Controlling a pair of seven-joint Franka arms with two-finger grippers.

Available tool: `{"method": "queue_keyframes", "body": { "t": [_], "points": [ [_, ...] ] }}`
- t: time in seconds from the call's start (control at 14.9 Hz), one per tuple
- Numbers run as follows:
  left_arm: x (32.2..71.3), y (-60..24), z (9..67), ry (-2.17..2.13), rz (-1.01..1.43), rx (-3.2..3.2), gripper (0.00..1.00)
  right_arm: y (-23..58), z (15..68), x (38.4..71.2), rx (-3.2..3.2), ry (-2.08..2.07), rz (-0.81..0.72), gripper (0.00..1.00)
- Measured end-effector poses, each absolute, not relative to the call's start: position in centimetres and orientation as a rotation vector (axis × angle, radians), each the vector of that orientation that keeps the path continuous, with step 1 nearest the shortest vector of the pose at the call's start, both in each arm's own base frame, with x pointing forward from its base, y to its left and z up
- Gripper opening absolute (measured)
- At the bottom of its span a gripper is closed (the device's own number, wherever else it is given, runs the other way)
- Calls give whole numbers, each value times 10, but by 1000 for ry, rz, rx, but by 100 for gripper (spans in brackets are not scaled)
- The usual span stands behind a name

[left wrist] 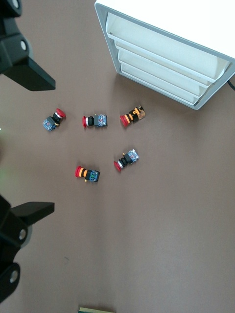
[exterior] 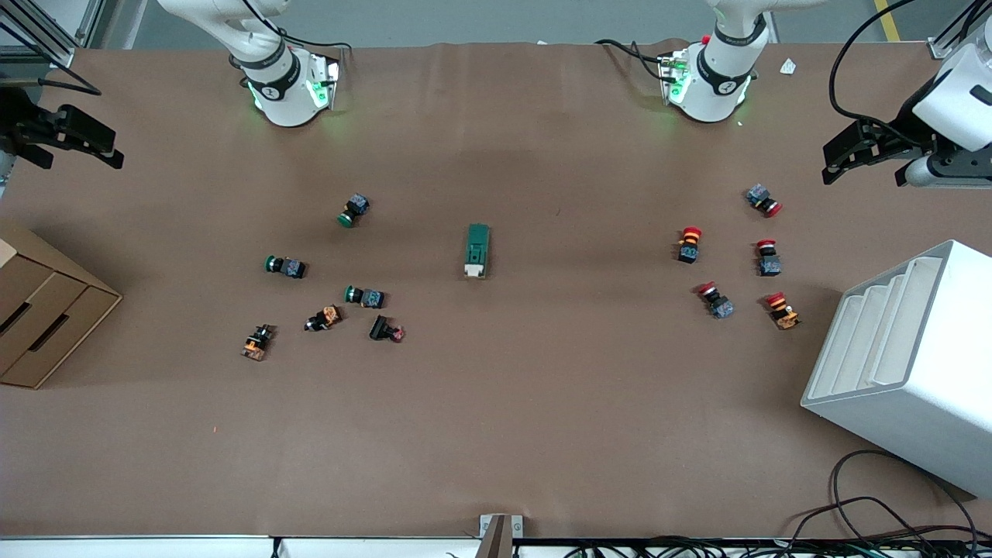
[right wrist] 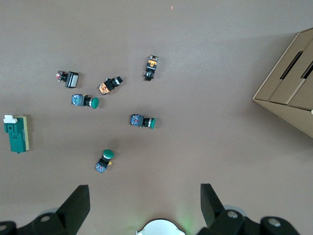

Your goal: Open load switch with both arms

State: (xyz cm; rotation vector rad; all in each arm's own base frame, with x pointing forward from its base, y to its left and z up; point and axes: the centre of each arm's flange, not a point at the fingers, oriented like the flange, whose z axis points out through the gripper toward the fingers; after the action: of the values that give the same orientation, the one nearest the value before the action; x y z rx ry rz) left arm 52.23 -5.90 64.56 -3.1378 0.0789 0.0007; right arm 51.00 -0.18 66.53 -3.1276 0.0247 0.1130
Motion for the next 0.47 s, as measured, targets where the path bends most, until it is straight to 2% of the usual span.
{"method": "queue_keyframes", "body": {
  "t": [0.47],
  "points": [
    [527,-61,637,87,25,-3138,100,-3,665,510,-3127,28,113,100]
  ]
}}
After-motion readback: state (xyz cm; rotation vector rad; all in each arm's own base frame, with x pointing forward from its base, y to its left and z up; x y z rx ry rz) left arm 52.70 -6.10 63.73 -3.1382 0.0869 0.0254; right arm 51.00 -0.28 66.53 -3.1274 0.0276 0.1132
